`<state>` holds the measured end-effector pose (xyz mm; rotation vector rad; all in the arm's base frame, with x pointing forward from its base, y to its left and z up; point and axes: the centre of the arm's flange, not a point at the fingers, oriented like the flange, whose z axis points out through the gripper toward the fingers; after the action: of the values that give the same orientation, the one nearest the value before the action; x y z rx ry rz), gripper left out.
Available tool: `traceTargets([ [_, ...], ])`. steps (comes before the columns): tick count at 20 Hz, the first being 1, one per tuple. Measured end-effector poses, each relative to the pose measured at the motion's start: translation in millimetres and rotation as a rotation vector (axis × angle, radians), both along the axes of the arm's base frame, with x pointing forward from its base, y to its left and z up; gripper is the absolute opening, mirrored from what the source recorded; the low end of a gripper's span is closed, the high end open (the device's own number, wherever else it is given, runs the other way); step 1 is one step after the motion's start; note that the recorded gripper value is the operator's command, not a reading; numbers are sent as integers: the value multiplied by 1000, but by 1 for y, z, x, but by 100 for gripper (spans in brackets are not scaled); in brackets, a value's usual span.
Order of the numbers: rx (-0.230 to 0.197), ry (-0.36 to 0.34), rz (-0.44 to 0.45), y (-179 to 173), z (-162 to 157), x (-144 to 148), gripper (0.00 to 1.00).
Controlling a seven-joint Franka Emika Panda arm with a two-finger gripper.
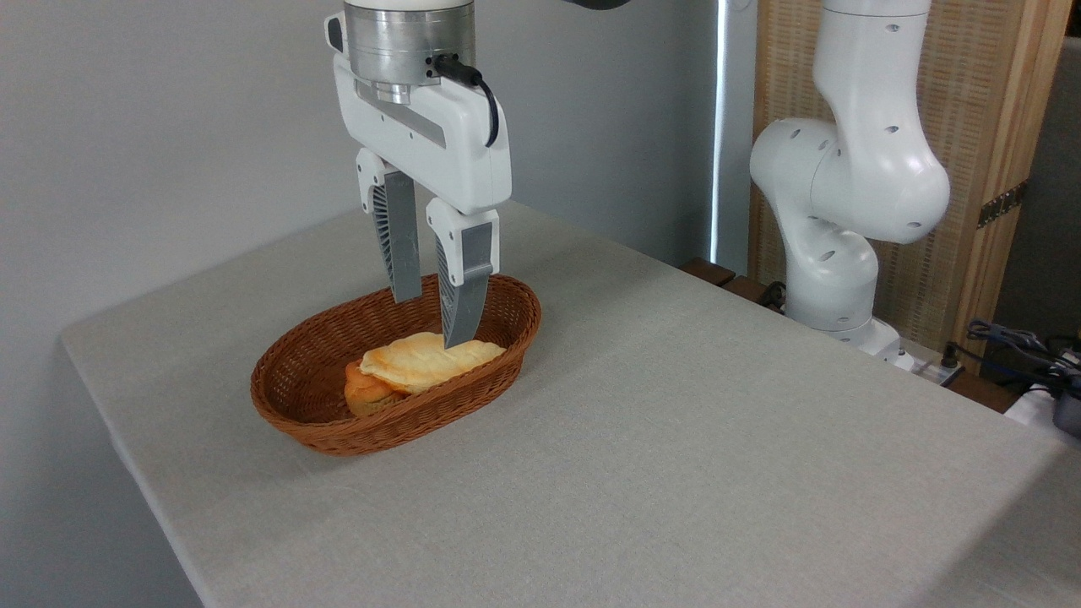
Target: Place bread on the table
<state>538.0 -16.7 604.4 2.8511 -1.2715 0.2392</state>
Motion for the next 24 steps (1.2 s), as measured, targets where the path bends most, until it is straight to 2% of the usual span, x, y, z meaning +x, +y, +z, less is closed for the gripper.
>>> traceTargets([
  [8, 0, 3, 14, 8, 1, -1, 100],
  [17, -3, 42, 34, 21, -3, -5, 100],
  [20, -4, 76, 39, 24, -5, -9, 100],
  [24, -6, 79, 48, 30, -5, -10, 100],
])
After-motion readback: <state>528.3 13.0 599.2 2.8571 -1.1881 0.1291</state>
